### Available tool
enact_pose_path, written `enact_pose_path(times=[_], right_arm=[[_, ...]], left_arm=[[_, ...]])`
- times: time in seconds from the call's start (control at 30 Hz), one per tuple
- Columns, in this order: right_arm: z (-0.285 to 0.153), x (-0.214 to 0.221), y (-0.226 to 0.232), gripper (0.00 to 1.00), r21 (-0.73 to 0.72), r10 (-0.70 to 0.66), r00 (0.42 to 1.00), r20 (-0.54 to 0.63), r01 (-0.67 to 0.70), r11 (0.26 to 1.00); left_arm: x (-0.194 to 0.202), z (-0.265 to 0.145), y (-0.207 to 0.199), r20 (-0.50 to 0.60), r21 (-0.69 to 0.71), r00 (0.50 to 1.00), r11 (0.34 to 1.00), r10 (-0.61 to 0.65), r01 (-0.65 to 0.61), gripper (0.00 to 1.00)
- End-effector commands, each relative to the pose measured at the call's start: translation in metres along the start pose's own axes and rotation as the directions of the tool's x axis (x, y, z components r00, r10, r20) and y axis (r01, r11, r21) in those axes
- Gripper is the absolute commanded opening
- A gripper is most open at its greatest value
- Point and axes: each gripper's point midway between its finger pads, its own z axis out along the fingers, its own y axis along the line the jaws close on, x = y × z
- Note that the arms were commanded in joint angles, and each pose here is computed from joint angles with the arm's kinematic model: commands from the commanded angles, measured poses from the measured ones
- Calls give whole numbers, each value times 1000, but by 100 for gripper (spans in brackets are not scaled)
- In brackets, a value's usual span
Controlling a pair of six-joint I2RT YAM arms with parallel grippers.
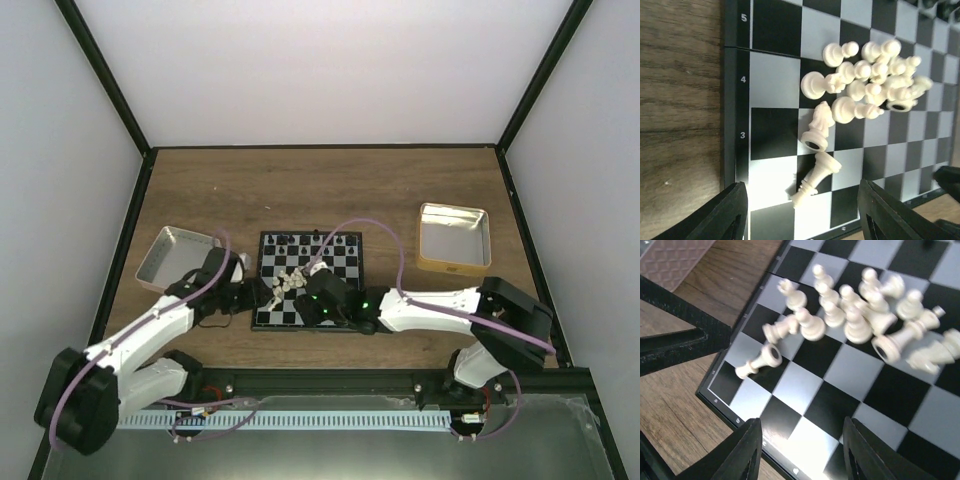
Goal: Set up the chess pieces on the board
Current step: Pick up the chess piece from the chessboard.
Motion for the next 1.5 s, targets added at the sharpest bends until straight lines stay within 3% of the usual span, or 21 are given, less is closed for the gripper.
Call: enact_pose_path(times=[0.0, 0.2, 0.4, 0.83, 1.13, 1.47], right_arm=[[-7, 6, -11, 46, 6, 161, 987, 4, -161, 987], [-8, 13, -22, 46, 40, 180, 984, -1, -180, 983], [-12, 16, -31, 46, 67, 202, 979, 18, -203, 977], [-19, 22, -46, 46, 108, 240, 970, 42, -244, 964], [-25, 24, -49, 46, 102, 261, 964, 56, -265, 959], [-29, 26, -49, 46, 89, 278, 959, 55, -282, 955]], left_arm=[[-10, 11, -6, 5, -82, 994, 990, 112, -112, 61], [0, 29, -17, -66, -134, 974, 965, 218, -225, 57], [8, 39, -6, -127, -224, 963, 939, 238, -262, 39], [29, 54, -15, -196, -268, 934, 899, 300, -346, 34], [30, 56, -12, -202, -287, 930, 890, 306, -355, 25], [37, 55, -11, -216, -284, 926, 887, 310, -363, 31]])
